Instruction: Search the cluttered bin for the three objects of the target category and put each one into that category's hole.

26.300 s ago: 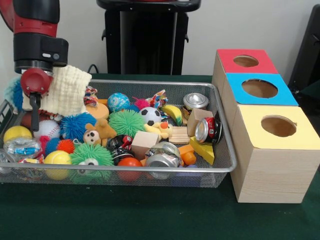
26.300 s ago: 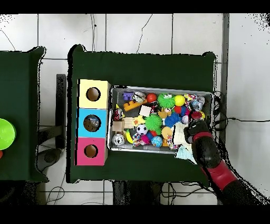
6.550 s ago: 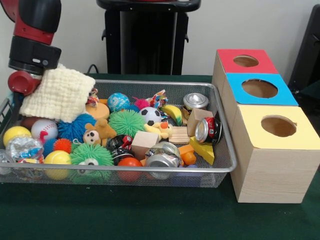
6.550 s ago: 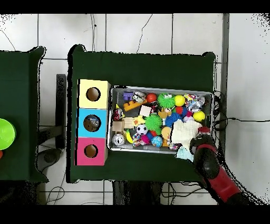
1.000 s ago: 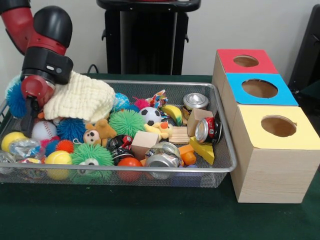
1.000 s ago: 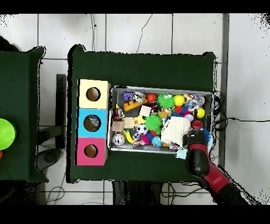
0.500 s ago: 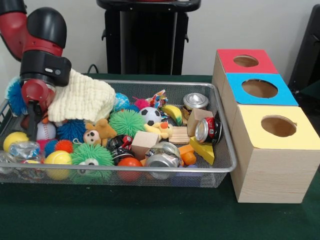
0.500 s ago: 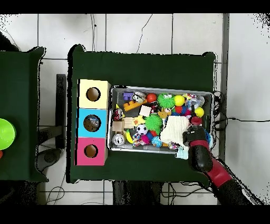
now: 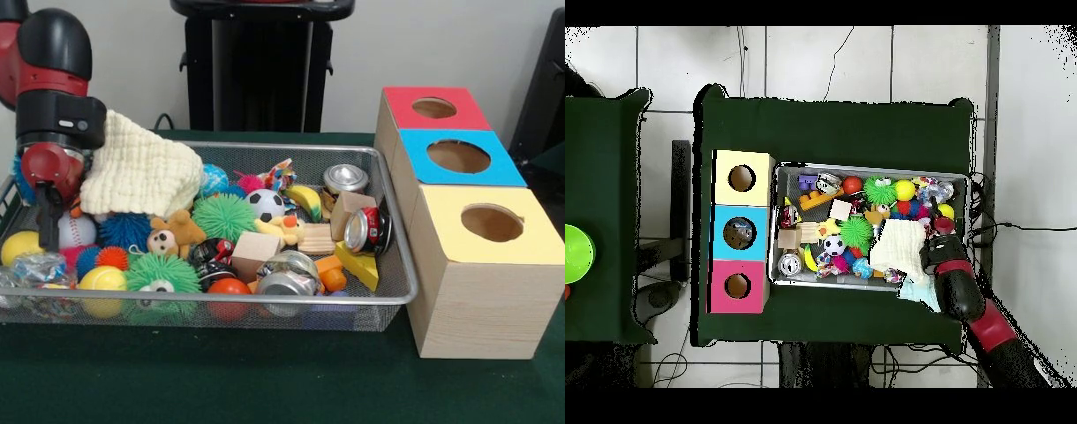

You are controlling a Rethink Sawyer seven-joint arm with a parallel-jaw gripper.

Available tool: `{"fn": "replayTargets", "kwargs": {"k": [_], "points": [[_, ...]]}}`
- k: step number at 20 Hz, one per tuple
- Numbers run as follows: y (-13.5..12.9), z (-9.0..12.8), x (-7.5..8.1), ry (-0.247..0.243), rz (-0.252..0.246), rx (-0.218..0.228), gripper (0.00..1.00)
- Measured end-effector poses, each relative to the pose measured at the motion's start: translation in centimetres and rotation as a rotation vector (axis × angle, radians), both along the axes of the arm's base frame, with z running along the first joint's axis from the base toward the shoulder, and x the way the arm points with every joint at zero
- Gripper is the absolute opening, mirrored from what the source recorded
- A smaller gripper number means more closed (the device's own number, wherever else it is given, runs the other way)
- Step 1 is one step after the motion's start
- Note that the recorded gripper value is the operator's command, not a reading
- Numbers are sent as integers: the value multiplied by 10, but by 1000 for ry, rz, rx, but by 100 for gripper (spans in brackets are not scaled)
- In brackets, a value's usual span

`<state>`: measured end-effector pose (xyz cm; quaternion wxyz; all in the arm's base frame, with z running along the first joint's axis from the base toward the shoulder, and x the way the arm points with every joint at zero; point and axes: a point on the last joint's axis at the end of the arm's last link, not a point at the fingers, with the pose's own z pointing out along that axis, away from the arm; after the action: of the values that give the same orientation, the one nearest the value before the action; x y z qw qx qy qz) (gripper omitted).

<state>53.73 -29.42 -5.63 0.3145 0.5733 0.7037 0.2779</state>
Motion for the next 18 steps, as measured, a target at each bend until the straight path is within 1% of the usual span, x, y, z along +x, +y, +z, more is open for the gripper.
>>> {"fn": "replayTargets", "kwargs": {"k": [6, 12, 16, 18], "points": [[-2, -1, 2, -1, -3, 2, 100], [-5, 0, 3, 8, 8, 20, 100], [-6, -4, 6, 13, 12, 33, 100], [-5, -11, 12, 2, 19, 43, 100]]}}
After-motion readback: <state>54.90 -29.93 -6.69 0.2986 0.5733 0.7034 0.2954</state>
